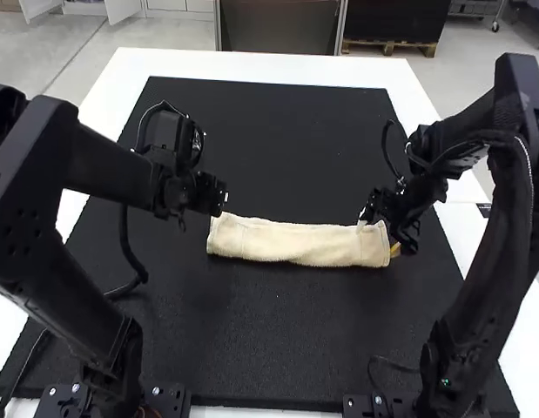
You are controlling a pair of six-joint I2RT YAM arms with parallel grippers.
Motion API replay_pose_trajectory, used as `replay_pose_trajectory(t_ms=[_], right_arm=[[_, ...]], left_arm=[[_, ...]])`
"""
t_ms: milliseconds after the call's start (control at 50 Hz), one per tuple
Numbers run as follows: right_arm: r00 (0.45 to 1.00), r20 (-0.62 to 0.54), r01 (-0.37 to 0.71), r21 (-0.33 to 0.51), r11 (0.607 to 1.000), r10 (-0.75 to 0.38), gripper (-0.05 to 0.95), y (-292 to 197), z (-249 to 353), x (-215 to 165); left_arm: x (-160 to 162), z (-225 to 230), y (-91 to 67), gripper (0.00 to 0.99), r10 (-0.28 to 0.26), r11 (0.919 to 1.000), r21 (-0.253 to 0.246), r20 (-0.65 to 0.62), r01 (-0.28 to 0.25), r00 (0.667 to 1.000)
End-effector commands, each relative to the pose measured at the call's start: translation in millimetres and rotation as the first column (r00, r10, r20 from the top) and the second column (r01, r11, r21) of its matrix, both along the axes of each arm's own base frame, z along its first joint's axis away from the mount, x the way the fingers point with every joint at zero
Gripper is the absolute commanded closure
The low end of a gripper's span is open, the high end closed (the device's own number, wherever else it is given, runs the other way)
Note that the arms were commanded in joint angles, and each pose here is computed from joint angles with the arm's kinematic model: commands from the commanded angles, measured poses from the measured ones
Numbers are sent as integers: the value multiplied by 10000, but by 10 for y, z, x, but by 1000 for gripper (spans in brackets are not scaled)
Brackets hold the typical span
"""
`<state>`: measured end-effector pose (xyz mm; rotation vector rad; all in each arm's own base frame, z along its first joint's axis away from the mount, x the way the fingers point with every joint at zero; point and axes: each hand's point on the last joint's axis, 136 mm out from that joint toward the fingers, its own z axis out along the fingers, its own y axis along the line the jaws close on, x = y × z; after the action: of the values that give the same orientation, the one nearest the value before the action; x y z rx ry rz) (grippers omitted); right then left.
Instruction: Fold the towel.
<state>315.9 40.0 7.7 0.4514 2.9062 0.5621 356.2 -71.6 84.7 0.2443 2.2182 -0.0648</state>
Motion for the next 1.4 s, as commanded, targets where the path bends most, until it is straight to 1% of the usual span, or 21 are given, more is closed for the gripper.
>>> replay_pose_trajectory(t_ms=[0, 100, 220, 340, 360, 380, 420, 460, 480, 540, 580, 640, 760, 820, 920, 1040, 1200, 1260, 1320, 1340, 1380], right_arm=[[9998, -187, 102, 77, 9999, -100, 7, -17, -99, -47], [9989, -467, -63, 43, 10000, 65, 7, -13, -219, -104], [9963, -855, -52, 36, 10000, 55, 5, -34, -365, -186], [9959, -902, -111, -104, 9999, 102, 7, -57, -410, -185], [9958, -906, -142, -91, 9999, 133, 8, -54, -411, -185], [9959, -901, -113, -89, 9999, 104, 34, -55, -407, -178], [9960, -890, -90, -26, 10000, 87, 121, -45, -404, -170], [9961, -879, -10, 57, 10000, 15, 266, -39, -396, -160], [9958, -900, 168, 180, 9997, -151, 408, -32, -383, -145], [9947, -862, 609, 560, 9966, -559, 782, -35, -344, -98], [9941, -807, 778, 610, 9951, -728, 926, -68, -336, -73], [9922, -809, 1005, 670, 9927, -950, 916, -100, -326, -53], [9930, -770, 935, 550, 9941, -891, 916, -123, -331, -47], [9956, -650, 680, 145, 9976, -669, 916, -174, -329, -34], [9973, -698, 241, -32, 9997, -243, 916, -127, -280, -39], [9995, -280, -166, -376, 9992, 155, 918, -58, -136, 100], [9985, 149, -517, -416, 9978, 523, 916, 71, 0, 241], [9975, 161, -675, -462, 9966, 683, 918, 121, -3, 241], [9974, 105, -711, -594, 9957, 719, 916, 119, -26, 224], [9975, 86, -698, -590, 9958, 704, 916, 119, -30, 218], [9973, 69, -727, -604, 9955, 732, 916, 127, -36, 215]], left_arm=[[95, 132, -15, 26, -85, 10000, -38, 342, 86, 9994], [108, 147, -9, 26, -66, 10000, -59, 401, 68, 9992], [140, 183, 45, 26, 80, 9999, -145, 431, -74, 9990], [200, 268, 87, 26, 209, 9994, -304, 572, -191, 9981], [208, 281, 84, 26, 188, 9993, -335, 598, -168, 9980], [221, 295, 88, 26, 194, 9992, -358, 625, -172, 9979], [231, 306, 90, 26, 198, 9992, -369, 638, -174, 9978], [243, 312, 82, 26, 173, 9991, -386, 635, -149, 9978], [252, 323, 78, 26, 161, 9991, -397, 649, -136, 9978], [268, 327, 76, 28, 171, 9991, -409, 646, -144, 9978], [272, 322, 75, 28, 170, 9991, -406, 631, -145, 9979], [279, 324, 74, 28, 180, 9990, -419, 629, -154, 9979], [285, 311, 70, 28, 233, 9985, -512, 595, -202, 9980], [284, 305, 62, 28, 224, 9982, -572, 568, -191, 9981], [284, 282, 60, 28, 230, 9980, -597, 516, -199, 9984], [294, 281, 58, 28, 276, 9975, -662, 518, -241, 9983], [305, 290, 56, 28, 277, 9974, -681, 623, -234, 9977], [283, 178, 54, 28, 287, 9972, -694, 323, -264, 9991], [242, -80, 79, 28, 463, 9962, -726, -392, -490, 9982], [223, -190, 77, 28, 450, 9963, -697, -683, -498, 9966], [216, -331, 54, 28, 436, 9952, -828, -1059, -525, 9934]])
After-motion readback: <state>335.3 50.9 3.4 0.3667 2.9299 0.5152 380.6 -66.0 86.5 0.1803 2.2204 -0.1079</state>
